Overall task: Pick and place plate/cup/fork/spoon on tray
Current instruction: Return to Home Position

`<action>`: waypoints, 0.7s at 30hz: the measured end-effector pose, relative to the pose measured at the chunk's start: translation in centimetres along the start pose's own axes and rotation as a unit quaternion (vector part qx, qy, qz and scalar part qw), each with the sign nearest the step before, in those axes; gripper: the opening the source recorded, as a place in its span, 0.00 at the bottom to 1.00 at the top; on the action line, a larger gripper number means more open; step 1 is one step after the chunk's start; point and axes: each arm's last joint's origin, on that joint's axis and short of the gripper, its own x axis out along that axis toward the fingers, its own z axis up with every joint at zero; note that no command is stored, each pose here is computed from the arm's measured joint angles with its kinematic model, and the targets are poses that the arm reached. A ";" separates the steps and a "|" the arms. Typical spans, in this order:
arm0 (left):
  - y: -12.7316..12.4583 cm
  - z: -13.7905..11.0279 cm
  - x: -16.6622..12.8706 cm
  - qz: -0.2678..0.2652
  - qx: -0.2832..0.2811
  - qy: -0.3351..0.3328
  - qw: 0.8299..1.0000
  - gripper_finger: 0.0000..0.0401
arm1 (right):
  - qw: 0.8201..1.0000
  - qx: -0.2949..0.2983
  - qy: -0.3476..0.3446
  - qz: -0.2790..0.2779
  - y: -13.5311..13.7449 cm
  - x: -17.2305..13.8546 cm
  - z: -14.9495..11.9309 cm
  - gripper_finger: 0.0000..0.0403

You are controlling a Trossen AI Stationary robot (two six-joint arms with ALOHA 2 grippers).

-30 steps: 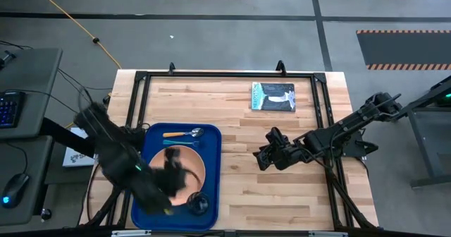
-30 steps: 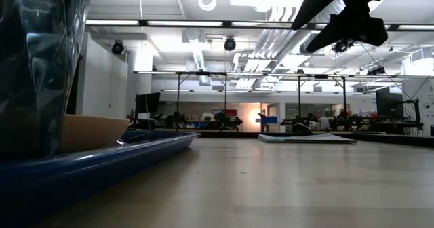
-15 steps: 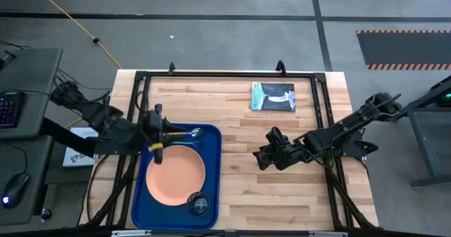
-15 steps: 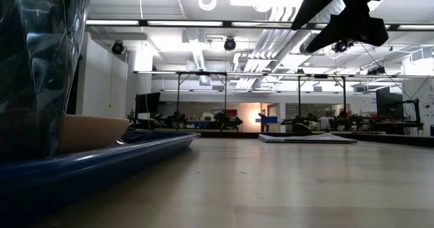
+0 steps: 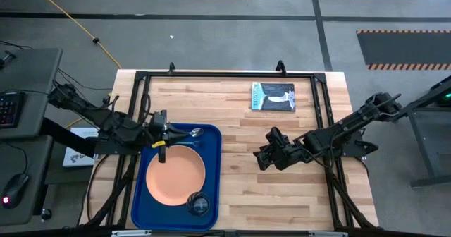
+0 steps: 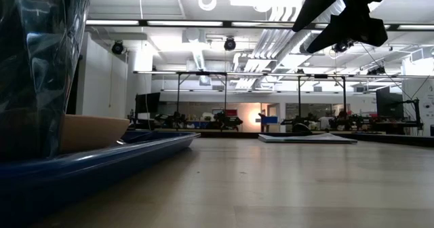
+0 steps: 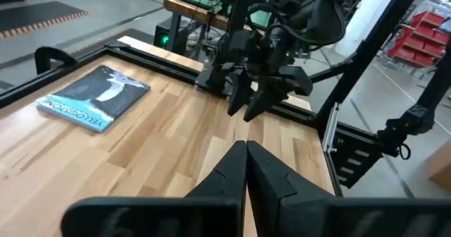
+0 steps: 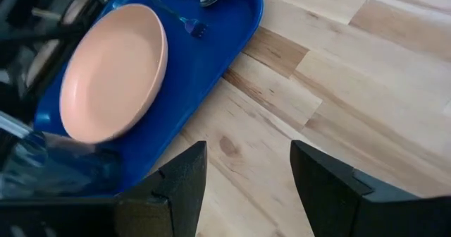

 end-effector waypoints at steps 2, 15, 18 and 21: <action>0.1 -0.2 0.1 0.003 -0.003 0.002 1.000 0.01 | 1.000 -0.016 0.003 -0.002 -0.1 0.1 0.2 0.49; 0.4 0.0 0.0 0.059 -0.019 -0.030 0.998 0.00 | 0.990 -0.118 -0.071 0.016 -3.0 -3.3 7.7 0.49; 0.6 0.7 -0.4 0.084 -0.012 -0.062 0.994 0.00 | 0.987 -0.115 -0.111 0.013 -4.4 -4.9 9.8 0.49; 1.3 2.0 -1.0 0.103 0.003 -0.105 0.989 0.00 | 0.983 -0.107 -0.149 0.010 -5.6 -6.5 11.4 0.49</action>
